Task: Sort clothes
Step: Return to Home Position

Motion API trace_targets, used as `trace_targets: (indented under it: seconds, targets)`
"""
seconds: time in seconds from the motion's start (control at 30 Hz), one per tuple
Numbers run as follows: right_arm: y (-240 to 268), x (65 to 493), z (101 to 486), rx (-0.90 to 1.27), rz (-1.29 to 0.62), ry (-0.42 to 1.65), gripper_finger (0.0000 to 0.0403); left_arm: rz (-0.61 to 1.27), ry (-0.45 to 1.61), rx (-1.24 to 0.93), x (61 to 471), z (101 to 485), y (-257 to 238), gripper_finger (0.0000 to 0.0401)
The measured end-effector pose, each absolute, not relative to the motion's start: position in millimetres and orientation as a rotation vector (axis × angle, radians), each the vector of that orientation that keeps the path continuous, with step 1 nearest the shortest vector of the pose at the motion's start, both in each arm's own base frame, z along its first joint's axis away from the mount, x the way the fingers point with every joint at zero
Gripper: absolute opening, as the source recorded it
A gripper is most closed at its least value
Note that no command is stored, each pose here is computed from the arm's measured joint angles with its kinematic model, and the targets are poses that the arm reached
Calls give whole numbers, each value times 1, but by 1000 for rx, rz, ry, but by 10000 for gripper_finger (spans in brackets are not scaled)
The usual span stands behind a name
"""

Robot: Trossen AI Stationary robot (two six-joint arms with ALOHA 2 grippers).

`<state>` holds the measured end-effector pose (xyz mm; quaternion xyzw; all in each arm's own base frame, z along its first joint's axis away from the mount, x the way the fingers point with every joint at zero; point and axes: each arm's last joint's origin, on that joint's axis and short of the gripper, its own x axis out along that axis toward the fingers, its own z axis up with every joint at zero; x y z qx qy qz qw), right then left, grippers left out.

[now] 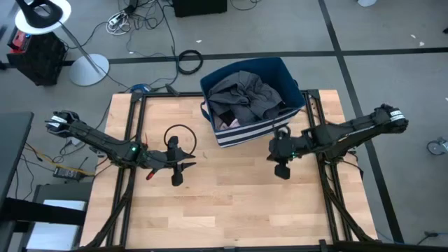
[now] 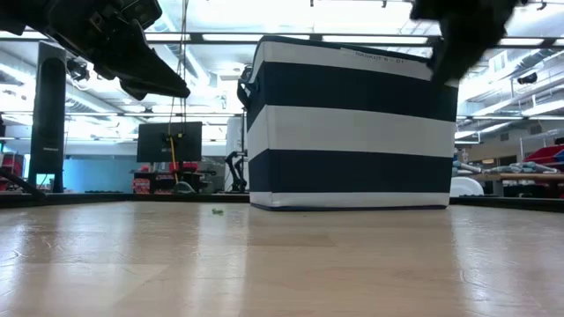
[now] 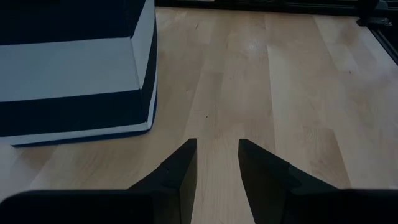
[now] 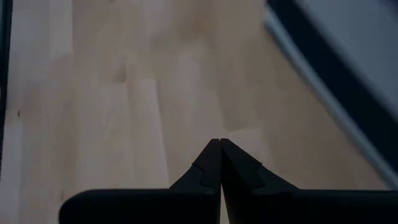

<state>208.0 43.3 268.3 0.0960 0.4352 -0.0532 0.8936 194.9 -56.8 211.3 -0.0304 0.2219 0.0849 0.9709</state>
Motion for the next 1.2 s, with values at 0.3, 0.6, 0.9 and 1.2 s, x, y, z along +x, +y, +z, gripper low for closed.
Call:
trace_targets:
  seconds: [0.3,0.6,0.9,1.2]
  targets:
    - [44,196,196,240,-160,905,2,171,448,-62,195,211,-57,122]
    - [43,185,157,243,-88,866,8,173,437,-80,195,212,-57,122]
    - [42,173,133,256,25,843,4,220,444,96,194,212,-54,122]
    - [39,157,123,282,69,759,2,56,355,135,197,207,-42,122]
